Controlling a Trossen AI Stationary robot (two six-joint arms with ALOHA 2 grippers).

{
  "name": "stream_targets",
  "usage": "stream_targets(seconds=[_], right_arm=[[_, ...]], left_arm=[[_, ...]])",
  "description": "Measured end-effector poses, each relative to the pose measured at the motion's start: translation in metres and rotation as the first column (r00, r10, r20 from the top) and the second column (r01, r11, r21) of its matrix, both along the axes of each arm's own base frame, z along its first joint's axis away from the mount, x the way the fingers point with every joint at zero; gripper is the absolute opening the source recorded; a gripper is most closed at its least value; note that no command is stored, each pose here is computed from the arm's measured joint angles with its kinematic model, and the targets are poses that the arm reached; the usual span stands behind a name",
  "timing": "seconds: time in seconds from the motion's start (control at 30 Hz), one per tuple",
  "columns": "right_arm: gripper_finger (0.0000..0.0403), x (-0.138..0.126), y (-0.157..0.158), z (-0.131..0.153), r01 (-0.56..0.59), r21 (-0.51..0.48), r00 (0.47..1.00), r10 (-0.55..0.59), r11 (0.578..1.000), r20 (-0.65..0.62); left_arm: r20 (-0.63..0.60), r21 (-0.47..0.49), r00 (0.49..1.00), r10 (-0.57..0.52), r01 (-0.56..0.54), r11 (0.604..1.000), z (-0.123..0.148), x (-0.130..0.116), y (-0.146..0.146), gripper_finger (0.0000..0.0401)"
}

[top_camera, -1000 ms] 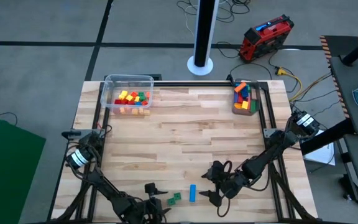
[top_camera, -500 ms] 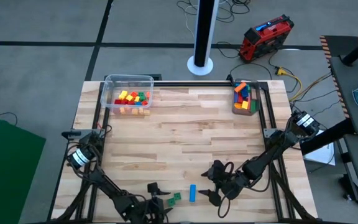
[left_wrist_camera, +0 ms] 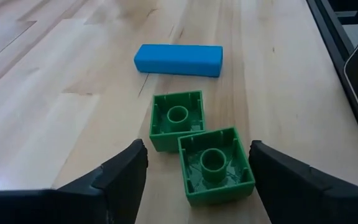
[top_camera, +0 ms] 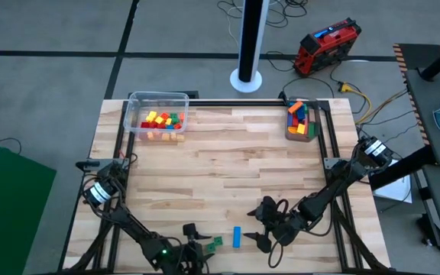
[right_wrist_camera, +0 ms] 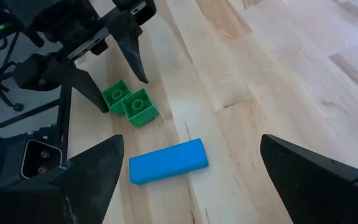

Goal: Sort blocks by size
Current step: Put the green square game piece into the transparent bin

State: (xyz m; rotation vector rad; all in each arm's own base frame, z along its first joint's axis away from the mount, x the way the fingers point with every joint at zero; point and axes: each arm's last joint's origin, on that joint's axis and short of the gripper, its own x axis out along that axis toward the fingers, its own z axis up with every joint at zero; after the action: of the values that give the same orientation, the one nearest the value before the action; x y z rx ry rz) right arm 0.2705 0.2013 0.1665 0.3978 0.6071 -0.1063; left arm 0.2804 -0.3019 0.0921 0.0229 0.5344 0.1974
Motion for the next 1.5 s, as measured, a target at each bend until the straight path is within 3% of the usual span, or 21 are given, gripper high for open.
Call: stream_targets(seconds=[0.27, 0.6, 0.93, 1.03, 1.27, 1.5], right_arm=[[0.0368, 0.0, 0.0, 0.0, 0.001, 0.0, 1.0, -0.001, 1.0, 0.0], [0.0368, 0.0, 0.0, 0.0, 0.0, 0.0, 1.0, 0.0, 1.0, 0.001], [0.0368, 0.0, -0.001, 0.0, 0.019, -0.012, 1.0, -0.019, 1.0, 0.012], [0.0368, 0.0, -0.001, 0.0, 0.02, -0.013, 1.0, -0.019, 1.0, 0.012], [0.0368, 0.001, -0.001, 0.0, 0.023, -0.037, 1.0, -0.022, 0.999, 0.018], [0.0368, 0.001, -0.006, 0.002, 0.091, -0.213, 0.994, -0.075, 0.973, 0.082]], left_arm=[[0.015, -0.008, 1.0, 0.003, -0.003, 1.0, -0.017, 0.002, -0.003, 0.0236], [0.008, 0.009, 1.0, -0.015, 0.015, 1.0, -0.015, 0.003, -0.004, 0.0227], [0.004, 0.016, 1.0, -0.022, 0.022, 1.0, -0.014, 0.004, -0.005, 0.0114], [-0.002, 0.029, 1.0, -0.02, 0.02, 0.999, -0.012, 0.003, -0.004, 0.0109], [-0.055, 0.092, 0.997, -0.045, 0.05, 0.994, 0.022, -0.009, 0.001, 0.0129], [-0.089, 0.27, 0.994, 0.062, -0.036, 0.962, 0.07, -0.023, 0.044, 0.0119]])
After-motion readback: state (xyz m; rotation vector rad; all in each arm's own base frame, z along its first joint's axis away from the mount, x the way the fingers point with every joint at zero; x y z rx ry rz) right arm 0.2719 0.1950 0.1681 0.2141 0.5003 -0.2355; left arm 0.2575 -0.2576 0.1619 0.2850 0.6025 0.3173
